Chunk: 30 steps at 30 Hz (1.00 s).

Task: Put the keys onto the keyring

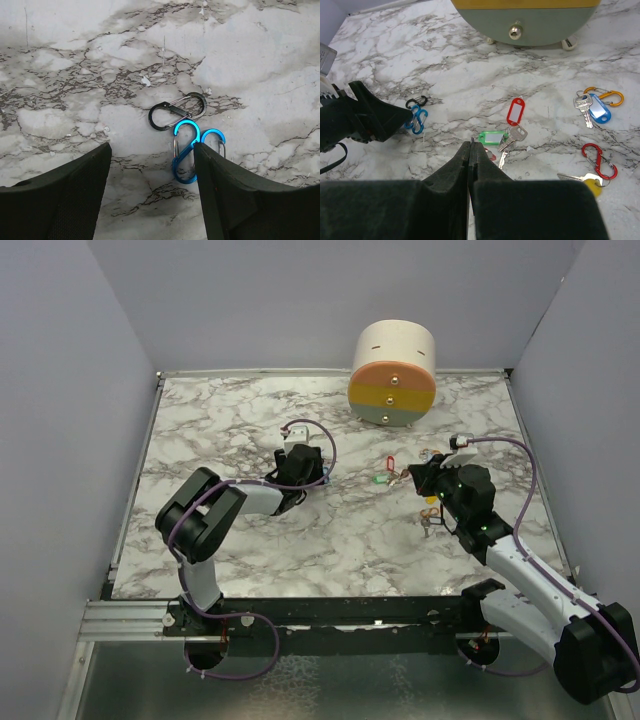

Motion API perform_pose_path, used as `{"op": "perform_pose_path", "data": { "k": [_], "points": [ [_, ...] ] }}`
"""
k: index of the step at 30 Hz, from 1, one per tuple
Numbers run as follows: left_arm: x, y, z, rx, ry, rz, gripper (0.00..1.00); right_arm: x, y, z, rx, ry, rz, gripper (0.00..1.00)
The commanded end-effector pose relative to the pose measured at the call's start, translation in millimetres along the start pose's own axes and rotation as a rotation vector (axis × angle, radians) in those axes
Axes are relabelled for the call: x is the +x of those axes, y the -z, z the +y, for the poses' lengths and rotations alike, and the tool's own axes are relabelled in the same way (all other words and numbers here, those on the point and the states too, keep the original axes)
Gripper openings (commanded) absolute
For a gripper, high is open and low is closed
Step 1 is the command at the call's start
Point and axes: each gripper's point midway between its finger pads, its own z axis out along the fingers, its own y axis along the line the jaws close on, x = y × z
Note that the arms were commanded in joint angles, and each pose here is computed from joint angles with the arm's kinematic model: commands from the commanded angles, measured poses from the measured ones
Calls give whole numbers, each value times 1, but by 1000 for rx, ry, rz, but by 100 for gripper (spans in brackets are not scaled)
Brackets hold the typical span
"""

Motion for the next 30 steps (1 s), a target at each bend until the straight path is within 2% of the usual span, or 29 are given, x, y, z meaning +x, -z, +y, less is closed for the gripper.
{"op": "perform_pose_path", "data": {
  "k": [1,19,30],
  "points": [
    [49,-2,26,-76,-45,151,69,-11,0,4,-19,-1,-29,1],
    [56,1,30,-111,-78,147,68,-10,1,4,-17,-1,-28,1],
    [62,3,23,-137,-125,144,71,-13,3,5,-18,-1,-34,1]
  ]
}}
